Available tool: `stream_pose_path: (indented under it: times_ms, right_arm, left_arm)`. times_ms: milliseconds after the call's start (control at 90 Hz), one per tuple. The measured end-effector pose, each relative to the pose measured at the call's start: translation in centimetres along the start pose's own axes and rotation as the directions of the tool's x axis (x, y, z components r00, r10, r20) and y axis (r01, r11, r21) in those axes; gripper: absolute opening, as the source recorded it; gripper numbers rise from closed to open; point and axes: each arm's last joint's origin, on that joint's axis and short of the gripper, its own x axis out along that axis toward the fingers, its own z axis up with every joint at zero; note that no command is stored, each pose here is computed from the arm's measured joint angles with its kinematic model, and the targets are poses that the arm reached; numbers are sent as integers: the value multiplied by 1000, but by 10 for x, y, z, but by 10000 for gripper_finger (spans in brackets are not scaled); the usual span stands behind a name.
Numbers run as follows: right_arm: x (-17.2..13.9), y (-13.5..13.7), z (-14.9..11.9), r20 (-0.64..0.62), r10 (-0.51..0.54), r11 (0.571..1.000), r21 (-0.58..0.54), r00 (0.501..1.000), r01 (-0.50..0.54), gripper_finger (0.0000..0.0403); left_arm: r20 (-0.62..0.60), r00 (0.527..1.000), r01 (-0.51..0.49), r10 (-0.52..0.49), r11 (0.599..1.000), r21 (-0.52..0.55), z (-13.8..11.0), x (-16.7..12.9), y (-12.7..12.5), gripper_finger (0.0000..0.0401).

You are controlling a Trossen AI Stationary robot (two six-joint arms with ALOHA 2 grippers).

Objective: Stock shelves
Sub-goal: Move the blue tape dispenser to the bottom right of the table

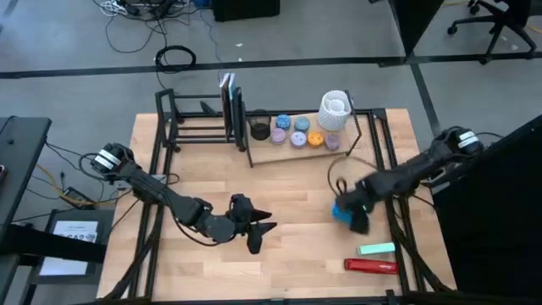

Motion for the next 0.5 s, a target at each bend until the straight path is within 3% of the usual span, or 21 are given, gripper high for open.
stream_pose_path:
  times_ms: [267,378,500]
  right_arm:
    - [13,35,-51,-100,-31,999,-36,994,27,178]
    - [12,42,-66,-157,-32,997,-68,987,22,228]
    - [1,48,-68,-113,-76,995,-78,991,68,286]
  left_arm:
    - [16,1000,17,-17,1000,-16,2,0,-2,163]
    - [18,1000,18,-18,1000,-16,2,0,-2,163]
    - [25,1000,18,-18,1000,-5,4,1,-1,163]
